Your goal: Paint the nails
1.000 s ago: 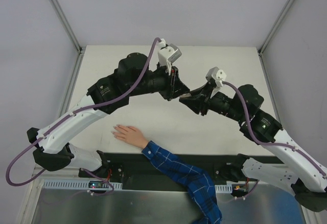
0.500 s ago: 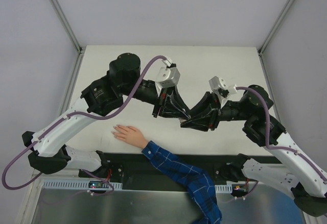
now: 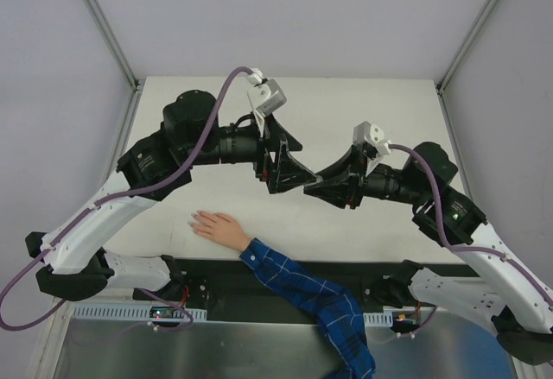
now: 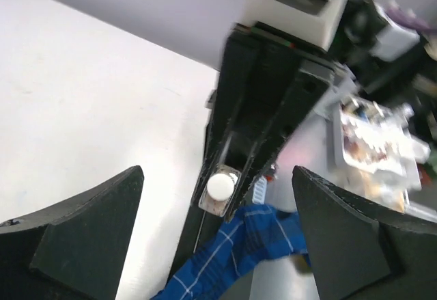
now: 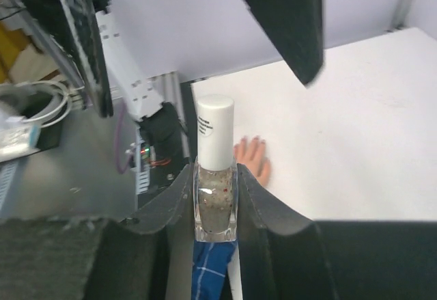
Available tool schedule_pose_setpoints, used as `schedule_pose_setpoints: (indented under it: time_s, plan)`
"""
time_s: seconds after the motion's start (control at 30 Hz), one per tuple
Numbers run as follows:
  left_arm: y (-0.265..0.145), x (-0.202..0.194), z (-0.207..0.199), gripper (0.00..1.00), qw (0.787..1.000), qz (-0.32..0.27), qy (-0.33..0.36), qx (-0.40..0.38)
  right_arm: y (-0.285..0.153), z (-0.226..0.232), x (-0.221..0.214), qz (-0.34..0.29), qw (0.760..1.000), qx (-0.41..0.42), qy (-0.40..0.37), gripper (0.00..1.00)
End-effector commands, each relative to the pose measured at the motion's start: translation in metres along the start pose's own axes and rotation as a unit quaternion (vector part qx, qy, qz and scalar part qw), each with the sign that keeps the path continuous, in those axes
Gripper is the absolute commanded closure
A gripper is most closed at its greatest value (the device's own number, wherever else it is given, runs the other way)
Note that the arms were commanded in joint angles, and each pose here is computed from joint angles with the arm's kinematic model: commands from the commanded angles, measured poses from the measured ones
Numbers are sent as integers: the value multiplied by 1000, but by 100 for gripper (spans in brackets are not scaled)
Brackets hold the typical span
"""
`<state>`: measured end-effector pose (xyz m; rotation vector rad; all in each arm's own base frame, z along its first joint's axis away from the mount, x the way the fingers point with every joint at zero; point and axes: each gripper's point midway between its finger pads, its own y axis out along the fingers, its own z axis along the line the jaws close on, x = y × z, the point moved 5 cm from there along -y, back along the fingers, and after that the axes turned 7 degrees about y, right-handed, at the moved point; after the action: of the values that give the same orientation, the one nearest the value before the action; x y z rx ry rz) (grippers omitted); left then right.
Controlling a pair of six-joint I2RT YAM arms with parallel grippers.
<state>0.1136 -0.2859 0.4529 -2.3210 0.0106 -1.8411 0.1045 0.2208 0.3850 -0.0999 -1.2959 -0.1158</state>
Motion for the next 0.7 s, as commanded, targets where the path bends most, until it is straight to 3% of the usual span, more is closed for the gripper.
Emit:
schedule_pose_setpoints:
  time_s: [0.0,0.2,0.37,0.43,0.6,0.67]
  plan:
    - [-17,16,30,12,977,-64,-97,176,-4,-16,33,-54,993,-99,-33,100]
    - [-9,16,42,20,969,-66,-116,209,2,-28,42,-64,981,-173,-55,100]
    - [1,14,46,29,970,-56,-114,207,4,-29,46,-66,978,-188,-65,100]
    - [7,12,47,39,972,-47,-114,200,5,-29,46,-66,977,-191,-64,100]
    - [12,2,46,44,974,-32,-122,186,3,-30,48,-74,975,-201,-59,100]
    - [12,0,44,51,976,-31,-121,178,4,-29,49,-78,975,-201,-53,100]
